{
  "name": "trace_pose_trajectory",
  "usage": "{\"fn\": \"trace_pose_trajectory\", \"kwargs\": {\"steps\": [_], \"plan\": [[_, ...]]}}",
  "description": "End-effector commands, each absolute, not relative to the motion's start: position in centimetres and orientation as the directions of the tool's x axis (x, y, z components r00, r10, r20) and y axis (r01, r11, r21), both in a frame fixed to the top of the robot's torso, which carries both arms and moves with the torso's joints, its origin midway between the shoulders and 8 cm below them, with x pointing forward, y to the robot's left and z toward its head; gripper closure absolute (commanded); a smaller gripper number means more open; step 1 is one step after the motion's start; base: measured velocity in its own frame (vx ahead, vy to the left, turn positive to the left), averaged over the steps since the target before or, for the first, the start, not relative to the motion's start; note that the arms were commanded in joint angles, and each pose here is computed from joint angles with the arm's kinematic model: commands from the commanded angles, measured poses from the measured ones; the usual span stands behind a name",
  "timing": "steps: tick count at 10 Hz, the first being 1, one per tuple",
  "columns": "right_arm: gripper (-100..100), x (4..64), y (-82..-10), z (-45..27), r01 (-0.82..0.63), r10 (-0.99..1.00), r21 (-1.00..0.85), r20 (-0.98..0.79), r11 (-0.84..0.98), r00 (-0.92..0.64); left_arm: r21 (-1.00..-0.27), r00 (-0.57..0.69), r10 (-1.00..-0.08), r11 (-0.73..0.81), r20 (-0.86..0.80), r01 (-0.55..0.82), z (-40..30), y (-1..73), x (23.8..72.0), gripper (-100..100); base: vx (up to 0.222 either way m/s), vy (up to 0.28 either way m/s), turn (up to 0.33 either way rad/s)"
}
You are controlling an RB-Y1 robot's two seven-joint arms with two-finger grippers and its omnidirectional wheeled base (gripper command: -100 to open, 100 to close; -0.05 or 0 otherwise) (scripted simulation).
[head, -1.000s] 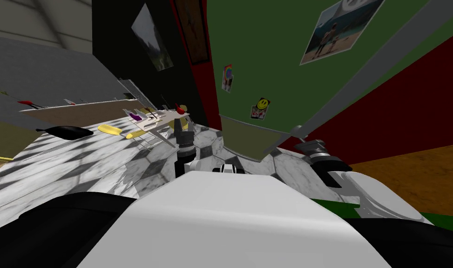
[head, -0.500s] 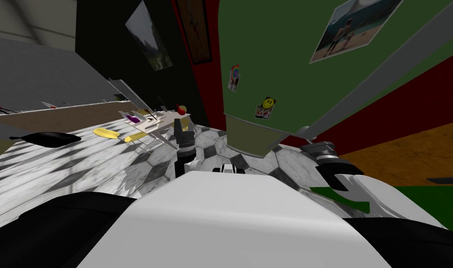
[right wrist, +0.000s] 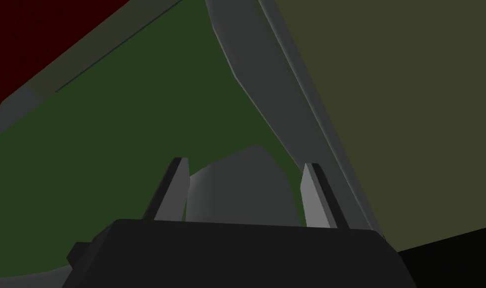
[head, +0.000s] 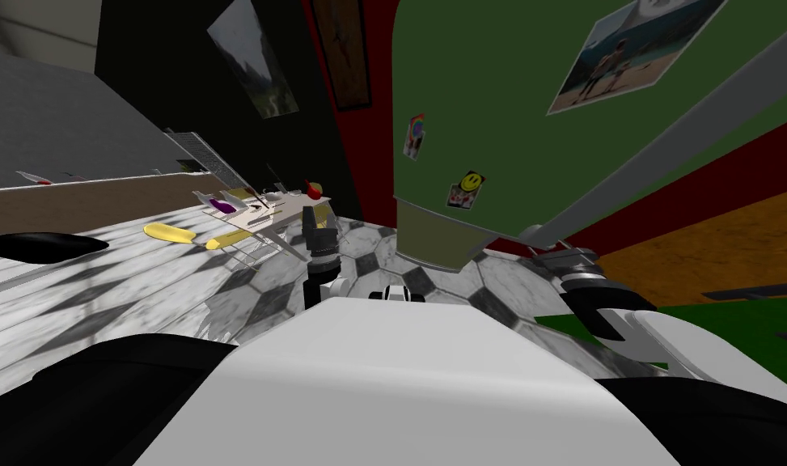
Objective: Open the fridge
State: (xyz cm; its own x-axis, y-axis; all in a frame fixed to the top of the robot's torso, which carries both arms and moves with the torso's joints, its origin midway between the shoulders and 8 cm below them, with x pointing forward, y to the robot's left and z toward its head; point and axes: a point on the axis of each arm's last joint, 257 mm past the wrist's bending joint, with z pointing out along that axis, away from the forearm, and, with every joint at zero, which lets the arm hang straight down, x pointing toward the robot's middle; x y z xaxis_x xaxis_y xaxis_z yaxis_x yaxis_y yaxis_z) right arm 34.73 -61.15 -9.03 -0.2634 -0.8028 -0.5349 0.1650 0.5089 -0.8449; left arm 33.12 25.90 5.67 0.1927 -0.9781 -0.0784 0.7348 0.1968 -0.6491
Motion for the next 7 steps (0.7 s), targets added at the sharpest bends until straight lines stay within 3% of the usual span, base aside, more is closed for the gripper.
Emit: {"fn": "trace_pose_trajectory", "kwargs": {"steps": [1, 3, 4, 7], "plan": [[-100, 34.9, -61.0, -8.3, 0.160, -0.814, -0.853, -0.522, 0.497, -0.256, -0.649, 0.193, -0.978, 0.197, -0.078, 0.735, 5.7, 25.9, 33.1, 0, 0.018, 0.010, -0.009], [-100, 34.8, -61.3, -8.1, 0.160, -0.814, -0.854, -0.520, 0.495, -0.259, -0.649, 0.193, -0.978, 0.197, -0.079, 0.735, 5.7, 25.9, 33.1, 0, 0.090, -0.010, -0.003], [100, 34.7, -61.4, -8.1, 0.161, -0.814, -0.854, -0.521, 0.495, -0.259, -0.649, 0.193, -0.978, 0.197, -0.079, 0.735, 5.7, 25.9, 33.1, 0, 0.009, -0.002, 0.002], [100, 33.9, -62.7, -7.9, 0.179, -0.803, -0.853, -0.522, 0.490, -0.287, -0.649, 0.193, -0.978, 0.196, -0.078, 0.735, 5.7, 25.9, 33.1, 0, -0.019, 0.185, -0.091]]}}
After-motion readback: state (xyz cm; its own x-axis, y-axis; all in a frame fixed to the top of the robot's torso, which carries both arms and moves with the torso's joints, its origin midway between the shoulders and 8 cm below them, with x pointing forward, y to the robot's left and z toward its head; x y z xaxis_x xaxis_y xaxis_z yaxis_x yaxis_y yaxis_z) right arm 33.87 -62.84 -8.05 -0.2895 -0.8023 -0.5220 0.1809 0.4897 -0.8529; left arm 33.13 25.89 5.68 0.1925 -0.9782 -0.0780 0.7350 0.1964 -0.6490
